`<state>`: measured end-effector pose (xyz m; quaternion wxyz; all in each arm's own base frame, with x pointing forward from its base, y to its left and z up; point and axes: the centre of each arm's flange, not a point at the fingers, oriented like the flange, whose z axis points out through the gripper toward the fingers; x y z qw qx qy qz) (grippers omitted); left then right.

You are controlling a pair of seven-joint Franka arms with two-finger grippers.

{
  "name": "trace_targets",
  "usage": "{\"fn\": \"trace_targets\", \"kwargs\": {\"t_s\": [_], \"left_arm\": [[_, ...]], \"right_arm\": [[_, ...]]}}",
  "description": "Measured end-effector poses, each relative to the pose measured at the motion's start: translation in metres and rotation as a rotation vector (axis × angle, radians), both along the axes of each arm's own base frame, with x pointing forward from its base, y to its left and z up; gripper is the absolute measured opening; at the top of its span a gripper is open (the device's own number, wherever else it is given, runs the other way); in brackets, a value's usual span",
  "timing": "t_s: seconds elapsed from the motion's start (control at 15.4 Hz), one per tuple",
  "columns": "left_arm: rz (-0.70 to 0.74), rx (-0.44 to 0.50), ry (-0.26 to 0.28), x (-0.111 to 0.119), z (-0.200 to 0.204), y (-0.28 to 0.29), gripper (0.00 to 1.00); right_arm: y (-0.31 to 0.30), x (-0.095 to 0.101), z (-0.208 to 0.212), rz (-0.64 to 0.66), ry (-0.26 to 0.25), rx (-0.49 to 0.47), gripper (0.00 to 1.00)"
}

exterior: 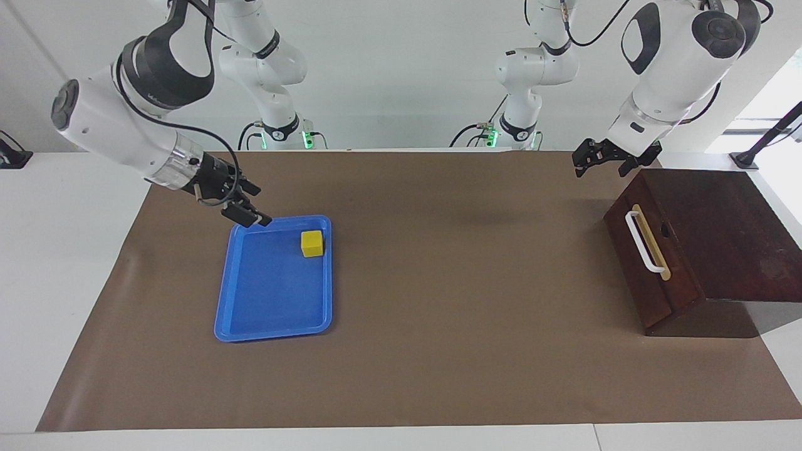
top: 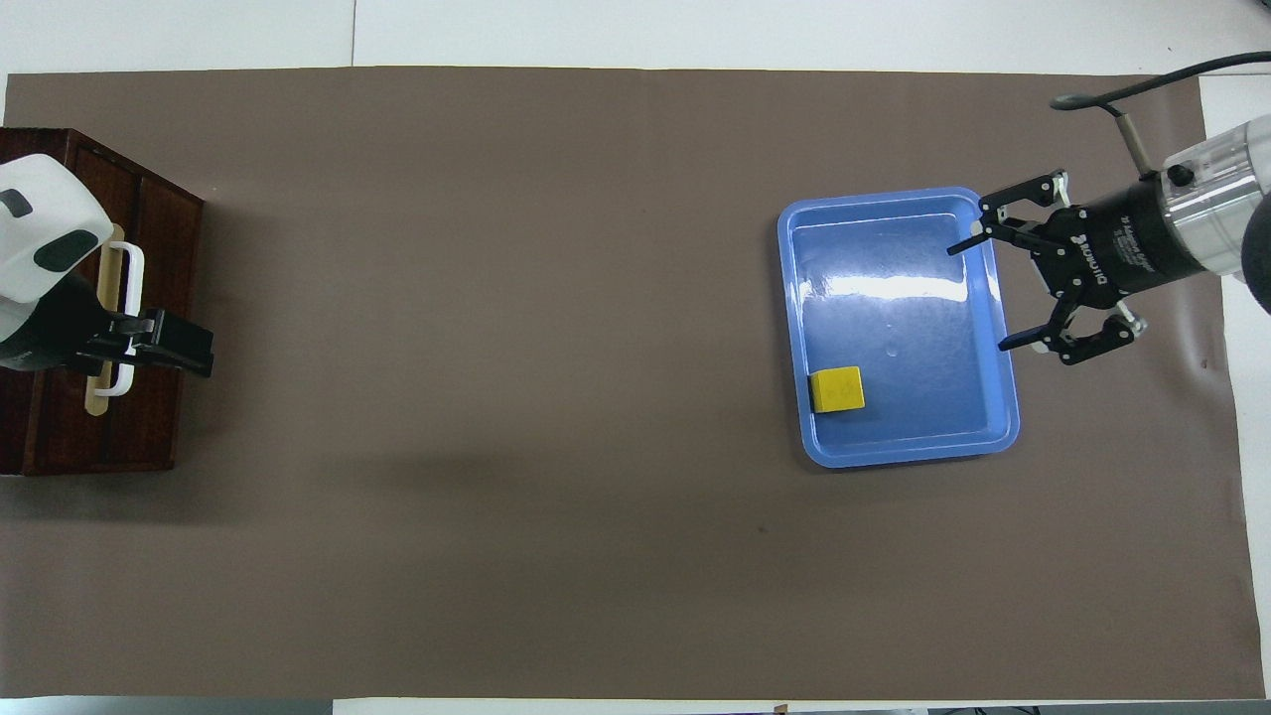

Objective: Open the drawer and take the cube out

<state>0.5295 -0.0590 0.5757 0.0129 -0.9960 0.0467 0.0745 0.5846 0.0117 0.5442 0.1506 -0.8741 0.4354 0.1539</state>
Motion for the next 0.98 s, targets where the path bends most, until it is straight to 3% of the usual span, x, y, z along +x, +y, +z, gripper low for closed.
{"fn": "trace_targets", "kwargs": {"t_s": [0.2,0.33,0.46,0.72,0.98], "left_arm": [[0.002,-0.001,-0.007,0.001,0.001,0.001,1.00],[0.002,-0.001,-0.009,0.001,0.001,0.001,1.00],[0.003,-0.001,-0.010,0.001,0.001,0.001,1.00],[0.003,-0.001,-0.011,0.002,0.001,0.002,1.00],[0.003,-0.001,-0.012,0.002,0.001,0.002,1.00]], "right_arm": [[-0.018,-0.018,0.034,0.383,-0.149,-0.169,1.00],[-0.026,-0.027,0.051,0.624,-0.211,-0.250,1.00],[-0.031,-0.033,0.064,0.770,-0.252,-0.272,1.00],[-0.063,-0.037,0.072,0.926,-0.309,-0.266,1.00],[-0.071,-0.039,0.060,0.945,-0.276,-0.269,1.00]]}}
